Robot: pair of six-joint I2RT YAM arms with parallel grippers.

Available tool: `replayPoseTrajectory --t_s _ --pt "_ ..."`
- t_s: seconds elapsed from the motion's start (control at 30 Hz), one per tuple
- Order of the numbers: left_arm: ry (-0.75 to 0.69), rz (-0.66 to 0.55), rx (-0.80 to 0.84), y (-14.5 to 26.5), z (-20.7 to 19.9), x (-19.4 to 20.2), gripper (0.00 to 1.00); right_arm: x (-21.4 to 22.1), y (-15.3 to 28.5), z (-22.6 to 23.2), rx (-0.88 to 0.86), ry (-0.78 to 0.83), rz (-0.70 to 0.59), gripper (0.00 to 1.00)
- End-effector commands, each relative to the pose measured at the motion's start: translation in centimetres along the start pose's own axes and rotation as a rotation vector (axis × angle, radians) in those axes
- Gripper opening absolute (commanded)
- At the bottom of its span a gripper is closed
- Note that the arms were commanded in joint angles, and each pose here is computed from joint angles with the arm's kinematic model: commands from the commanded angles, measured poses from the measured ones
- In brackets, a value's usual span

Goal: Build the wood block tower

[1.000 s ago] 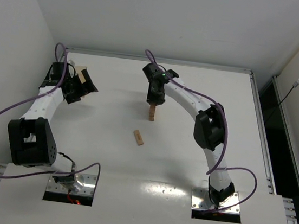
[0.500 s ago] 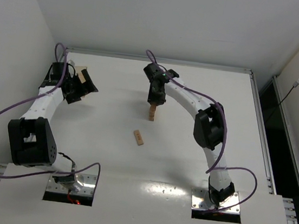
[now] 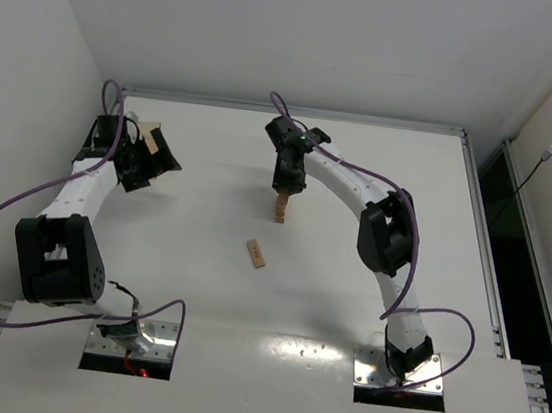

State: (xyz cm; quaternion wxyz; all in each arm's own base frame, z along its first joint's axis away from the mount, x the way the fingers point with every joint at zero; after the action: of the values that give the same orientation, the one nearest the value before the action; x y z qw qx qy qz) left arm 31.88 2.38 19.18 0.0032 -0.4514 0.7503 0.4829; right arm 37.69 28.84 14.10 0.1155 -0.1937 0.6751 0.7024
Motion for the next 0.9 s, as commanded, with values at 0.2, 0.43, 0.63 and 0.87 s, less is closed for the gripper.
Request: replayPoseTrajectory --t_s 0.2,0.43,0.63,0.87 --pt "0.009 -0.013 0.015 0.0 0.1 -0.4 1.00 -0.5 0.5 0.3 -0.030 -0.006 -0.023 0.38" --pt "0.009 -0.008 0.022 0.0 0.1 -0.3 1.00 -0.6 0.9 0.3 -0.049 0.011 -0.035 0.61" --pt "0.011 0.005 0.025 -0.1 0.2 0.0 1.00 -1.1 1.2 0.1 -0.039 0.024 -0.070 0.67" --pt "0.011 0.005 0.025 -0.1 0.2 0.0 1.00 -0.9 -0.8 -0.1 -0.023 0.031 -0.047 0.67"
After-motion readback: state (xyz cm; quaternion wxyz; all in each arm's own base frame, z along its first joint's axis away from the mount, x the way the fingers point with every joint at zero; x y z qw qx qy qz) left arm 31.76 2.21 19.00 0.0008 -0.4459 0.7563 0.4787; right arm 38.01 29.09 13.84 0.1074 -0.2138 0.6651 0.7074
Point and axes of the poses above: each gripper's point midway between its finger pads, its own y axis back along the fingers, its own z axis along the line the jaws close on, x = y × z, the point moved 8 cm from there along y, back along the fingers, and after that the axes turned 9 degrees about y, right-handed, at the moved point
